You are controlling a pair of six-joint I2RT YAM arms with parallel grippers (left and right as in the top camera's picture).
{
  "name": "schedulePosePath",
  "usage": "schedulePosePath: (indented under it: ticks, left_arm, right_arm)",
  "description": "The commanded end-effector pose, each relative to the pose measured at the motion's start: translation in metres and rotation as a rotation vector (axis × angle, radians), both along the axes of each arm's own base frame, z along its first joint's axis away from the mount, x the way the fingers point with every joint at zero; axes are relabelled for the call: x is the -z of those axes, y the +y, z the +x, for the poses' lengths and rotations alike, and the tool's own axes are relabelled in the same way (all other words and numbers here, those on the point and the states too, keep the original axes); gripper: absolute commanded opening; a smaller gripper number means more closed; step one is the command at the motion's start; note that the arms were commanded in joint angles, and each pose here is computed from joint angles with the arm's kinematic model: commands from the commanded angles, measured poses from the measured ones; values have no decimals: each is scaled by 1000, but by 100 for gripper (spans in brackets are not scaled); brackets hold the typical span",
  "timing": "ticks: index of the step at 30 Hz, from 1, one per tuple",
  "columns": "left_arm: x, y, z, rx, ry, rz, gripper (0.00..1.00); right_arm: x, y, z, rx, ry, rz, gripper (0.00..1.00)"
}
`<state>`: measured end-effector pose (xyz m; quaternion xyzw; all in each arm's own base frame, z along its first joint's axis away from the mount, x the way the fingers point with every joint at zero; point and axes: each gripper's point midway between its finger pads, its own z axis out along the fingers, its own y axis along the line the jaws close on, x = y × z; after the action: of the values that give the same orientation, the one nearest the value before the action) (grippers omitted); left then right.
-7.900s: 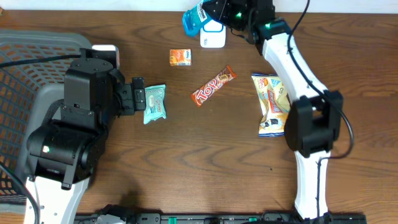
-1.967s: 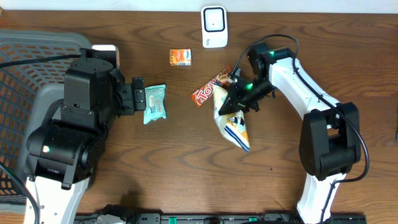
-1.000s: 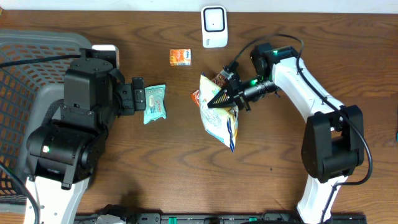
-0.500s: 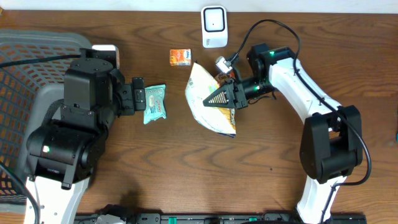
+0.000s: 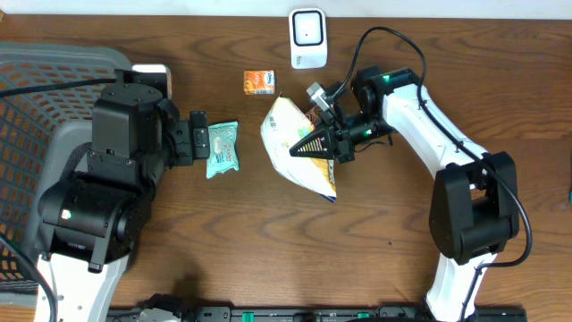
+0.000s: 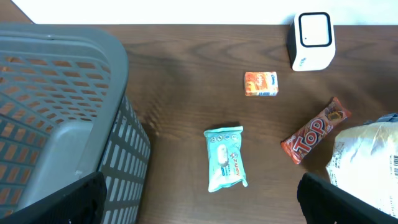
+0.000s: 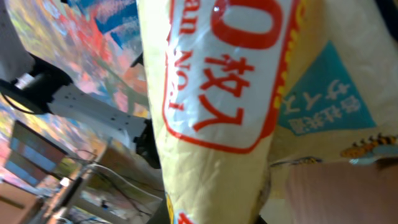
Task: Scan the item barcode
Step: 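Swing the held yellow bag up to the scanner face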
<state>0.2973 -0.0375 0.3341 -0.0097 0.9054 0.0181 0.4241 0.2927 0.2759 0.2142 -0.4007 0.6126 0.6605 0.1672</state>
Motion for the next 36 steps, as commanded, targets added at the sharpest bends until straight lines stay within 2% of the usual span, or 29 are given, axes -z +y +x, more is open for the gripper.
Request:
schedulePosePath:
  ticks: [1,5,10,15,22,28,36]
  left_arm:
    - [1,3,1,-11,3,8,98]
    - [1,3,1,-11,3,8,98]
    - [1,3,1,-11,3,8,98]
    - [1,3,1,-11,3,8,98]
    - [1,3,1,-11,3,8,98]
    - [1,3,1,-11,3,8,98]
    - [1,3,1,-11,3,8,98]
  right_arm:
    - [-25,-12,-1,41,-61,80,1]
    - [-16,-28,-19,6,-149,27,1]
    - [4,-32,-34,-6,-92,5,1]
    - [28,-29,-64,-56,-9,-23,1]
    - [34,-30,-87,-51,82,-23,1]
    - [15,-40,-114,-73,27,-35,1]
    - [-31,-52,-153,-111,-158,-55,1]
